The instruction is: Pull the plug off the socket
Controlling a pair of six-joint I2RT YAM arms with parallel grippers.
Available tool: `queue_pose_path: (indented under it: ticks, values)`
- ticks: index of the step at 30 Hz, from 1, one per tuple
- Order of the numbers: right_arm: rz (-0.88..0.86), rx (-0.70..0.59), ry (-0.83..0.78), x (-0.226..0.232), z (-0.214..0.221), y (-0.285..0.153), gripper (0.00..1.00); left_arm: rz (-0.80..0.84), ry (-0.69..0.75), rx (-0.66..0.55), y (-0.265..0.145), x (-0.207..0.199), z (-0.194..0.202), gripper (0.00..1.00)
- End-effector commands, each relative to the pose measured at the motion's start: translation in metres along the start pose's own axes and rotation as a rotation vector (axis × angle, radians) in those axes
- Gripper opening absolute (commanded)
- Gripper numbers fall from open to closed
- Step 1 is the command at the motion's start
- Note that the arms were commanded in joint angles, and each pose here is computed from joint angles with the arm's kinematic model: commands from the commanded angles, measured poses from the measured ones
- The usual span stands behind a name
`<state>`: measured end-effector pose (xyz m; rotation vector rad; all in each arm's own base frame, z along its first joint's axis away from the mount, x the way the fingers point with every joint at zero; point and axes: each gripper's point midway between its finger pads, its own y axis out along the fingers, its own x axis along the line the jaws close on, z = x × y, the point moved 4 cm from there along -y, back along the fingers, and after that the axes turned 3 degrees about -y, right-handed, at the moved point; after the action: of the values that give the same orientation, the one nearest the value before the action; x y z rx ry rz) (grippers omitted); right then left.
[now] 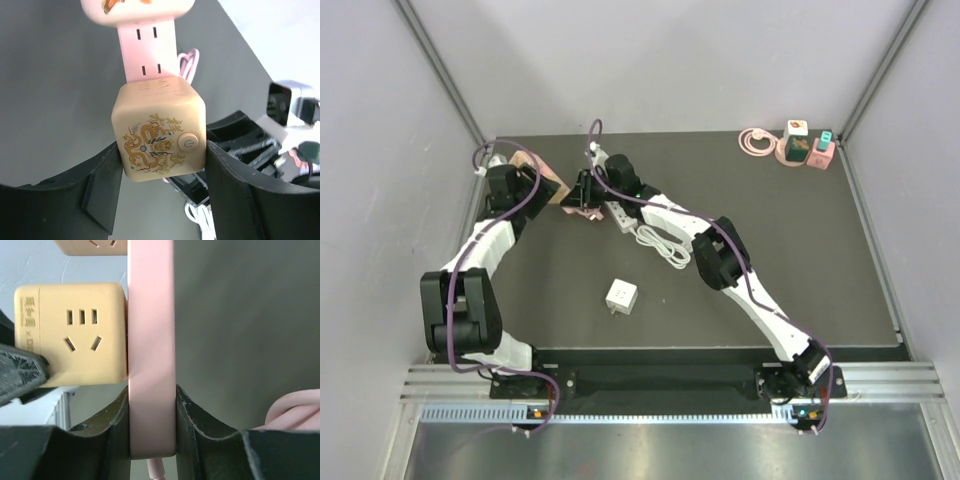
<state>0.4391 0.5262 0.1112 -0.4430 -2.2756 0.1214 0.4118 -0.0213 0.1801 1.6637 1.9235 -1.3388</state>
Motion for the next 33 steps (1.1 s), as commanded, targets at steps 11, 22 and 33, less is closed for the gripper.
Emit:
queue_pose_path:
  ticks: [11, 22, 33]
  values:
    - [0.396, -0.102, -0.183, -0.044, -0.014, -0.003, 0.00, -0.011, -0.023, 0.019, -0.016, -0.066, -0.049, 0.00]
    - [0.292, -0.087, -0.010, -0.059, -0.009, -0.004, 0.00, 0.359, -0.004, -0.011, -0.026, -0.109, -0.055, 0.00]
    - [0.275, -0.089, 0.045, -0.067, -0.007, -0.005, 0.00, 0.189, -0.045, -0.096, -0.041, -0.078, -0.046, 0.00]
